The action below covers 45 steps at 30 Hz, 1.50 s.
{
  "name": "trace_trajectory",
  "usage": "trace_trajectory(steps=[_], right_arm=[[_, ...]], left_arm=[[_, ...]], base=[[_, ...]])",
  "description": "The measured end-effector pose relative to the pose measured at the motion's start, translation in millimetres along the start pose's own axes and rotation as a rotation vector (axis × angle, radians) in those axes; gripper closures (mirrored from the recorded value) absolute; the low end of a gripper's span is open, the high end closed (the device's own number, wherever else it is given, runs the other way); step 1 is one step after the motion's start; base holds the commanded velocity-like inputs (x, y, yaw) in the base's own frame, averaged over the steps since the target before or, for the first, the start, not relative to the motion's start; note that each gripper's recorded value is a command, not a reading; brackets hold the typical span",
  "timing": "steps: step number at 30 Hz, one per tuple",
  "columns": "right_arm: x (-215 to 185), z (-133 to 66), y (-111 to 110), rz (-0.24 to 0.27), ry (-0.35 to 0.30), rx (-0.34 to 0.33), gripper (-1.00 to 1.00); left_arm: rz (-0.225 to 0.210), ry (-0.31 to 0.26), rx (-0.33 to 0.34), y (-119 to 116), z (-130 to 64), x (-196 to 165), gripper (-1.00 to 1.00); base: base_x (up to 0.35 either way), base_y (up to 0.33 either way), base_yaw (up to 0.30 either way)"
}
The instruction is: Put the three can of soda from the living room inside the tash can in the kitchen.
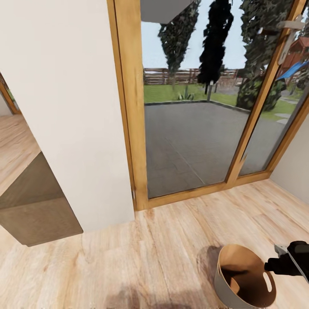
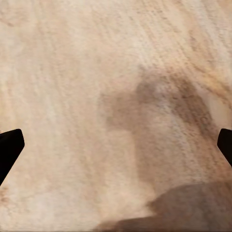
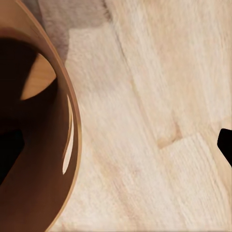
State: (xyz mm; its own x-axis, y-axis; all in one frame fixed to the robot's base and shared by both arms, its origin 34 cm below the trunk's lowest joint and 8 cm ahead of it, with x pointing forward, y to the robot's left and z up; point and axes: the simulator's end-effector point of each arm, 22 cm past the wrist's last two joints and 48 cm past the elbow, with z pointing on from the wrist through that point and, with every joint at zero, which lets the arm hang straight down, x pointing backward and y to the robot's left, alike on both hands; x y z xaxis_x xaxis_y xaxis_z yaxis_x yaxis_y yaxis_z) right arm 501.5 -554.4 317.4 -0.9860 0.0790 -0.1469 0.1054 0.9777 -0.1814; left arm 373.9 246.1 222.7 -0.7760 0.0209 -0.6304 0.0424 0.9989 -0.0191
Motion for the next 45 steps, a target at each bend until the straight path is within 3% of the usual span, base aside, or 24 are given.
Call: trace_trajectory(steps=[26,38,45], right_arm=[[28,42.3,8,-0.022,0.104,0.006,-1.00],[28,42.4,8,-0.023,0.104,0.006,-1.00],[37,53.0,9,-0.028,0.132,0.010,-1.00]], left_arm=[[-0.002,0.111,0.004,-1,5.0,46,-1.00],[-0.002,0.109,0.004,-1,5.0,46,-1.00],[-0.003,0.138,0.006,-2,5.6,58,-1.00]], base=[[0.000,0.000,0.000],[0.000,0.000,0.000],[0.000,0.000,0.000]])
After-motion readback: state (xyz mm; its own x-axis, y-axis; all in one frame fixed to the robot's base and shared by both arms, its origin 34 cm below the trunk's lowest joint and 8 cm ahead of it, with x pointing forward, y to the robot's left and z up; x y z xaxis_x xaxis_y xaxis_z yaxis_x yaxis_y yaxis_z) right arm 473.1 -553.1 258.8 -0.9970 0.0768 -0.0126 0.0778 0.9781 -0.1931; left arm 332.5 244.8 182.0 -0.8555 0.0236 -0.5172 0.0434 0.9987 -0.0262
